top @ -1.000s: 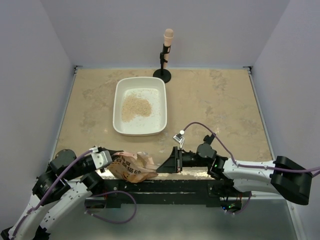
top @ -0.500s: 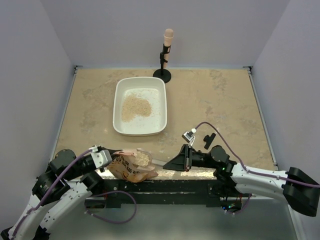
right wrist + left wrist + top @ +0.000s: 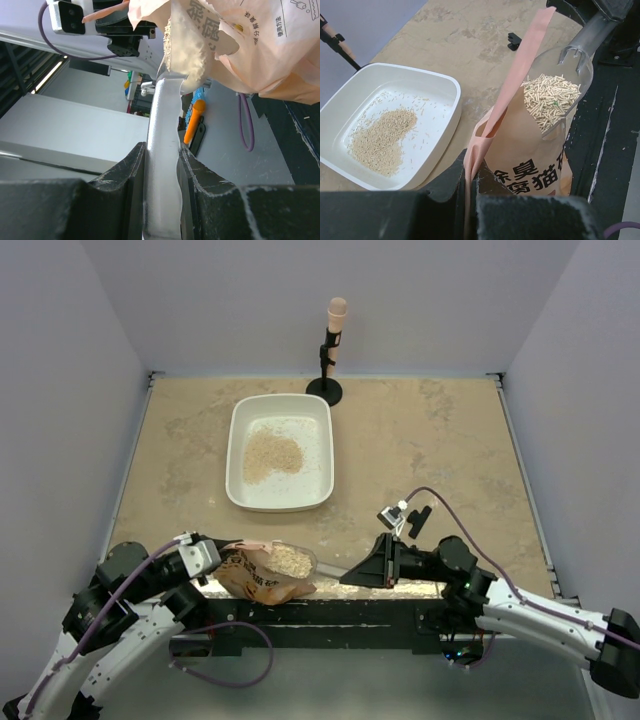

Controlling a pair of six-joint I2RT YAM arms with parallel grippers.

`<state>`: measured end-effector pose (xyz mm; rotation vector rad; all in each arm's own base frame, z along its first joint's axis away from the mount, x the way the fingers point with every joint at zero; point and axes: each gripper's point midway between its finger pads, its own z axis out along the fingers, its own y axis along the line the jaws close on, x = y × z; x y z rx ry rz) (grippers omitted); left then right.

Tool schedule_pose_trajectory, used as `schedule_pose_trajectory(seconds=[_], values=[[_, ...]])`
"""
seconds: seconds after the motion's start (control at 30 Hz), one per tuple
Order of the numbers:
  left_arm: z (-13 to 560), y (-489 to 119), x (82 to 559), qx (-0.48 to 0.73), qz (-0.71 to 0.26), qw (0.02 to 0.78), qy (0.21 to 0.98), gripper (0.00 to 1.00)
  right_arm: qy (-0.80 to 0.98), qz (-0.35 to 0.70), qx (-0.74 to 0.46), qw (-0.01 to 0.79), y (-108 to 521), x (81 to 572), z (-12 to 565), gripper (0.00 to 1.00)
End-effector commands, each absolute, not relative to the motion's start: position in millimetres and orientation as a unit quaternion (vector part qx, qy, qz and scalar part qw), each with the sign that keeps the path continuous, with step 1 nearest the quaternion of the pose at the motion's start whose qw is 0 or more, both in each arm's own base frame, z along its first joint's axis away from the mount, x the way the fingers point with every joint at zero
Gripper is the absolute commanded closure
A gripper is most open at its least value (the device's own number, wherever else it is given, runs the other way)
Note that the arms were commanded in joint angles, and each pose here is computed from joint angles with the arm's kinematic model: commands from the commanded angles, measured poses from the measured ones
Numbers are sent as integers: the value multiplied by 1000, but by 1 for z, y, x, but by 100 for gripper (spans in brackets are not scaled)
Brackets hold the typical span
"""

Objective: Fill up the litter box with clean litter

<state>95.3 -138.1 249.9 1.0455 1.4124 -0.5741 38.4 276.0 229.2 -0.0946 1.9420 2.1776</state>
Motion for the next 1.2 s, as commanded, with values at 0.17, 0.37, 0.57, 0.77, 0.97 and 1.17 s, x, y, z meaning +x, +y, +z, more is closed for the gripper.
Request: schedule_pose_trajectory(seconds=[0.17, 0.37, 0.57, 0.77, 0.97, 1.17], values=[[341, -130, 91, 392, -257, 724, 507, 100, 662, 739, -9, 123, 258, 36, 230, 100], [341, -130, 93, 390, -255, 724, 508, 100, 651, 745, 12, 146, 246, 40, 243, 100], [337, -133, 94, 396, -256, 719, 510, 100, 663, 726, 42, 176, 245, 55, 252, 100], [334, -136, 94, 403, -258, 715, 509, 100, 665, 707, 77, 226, 250, 81, 269, 100], [332, -136, 92, 407, -261, 715, 505, 100, 654, 697, 119, 270, 252, 112, 287, 100], [333, -135, 86, 413, -267, 713, 499, 100, 678, 658, 137, 297, 271, 161, 270, 100]])
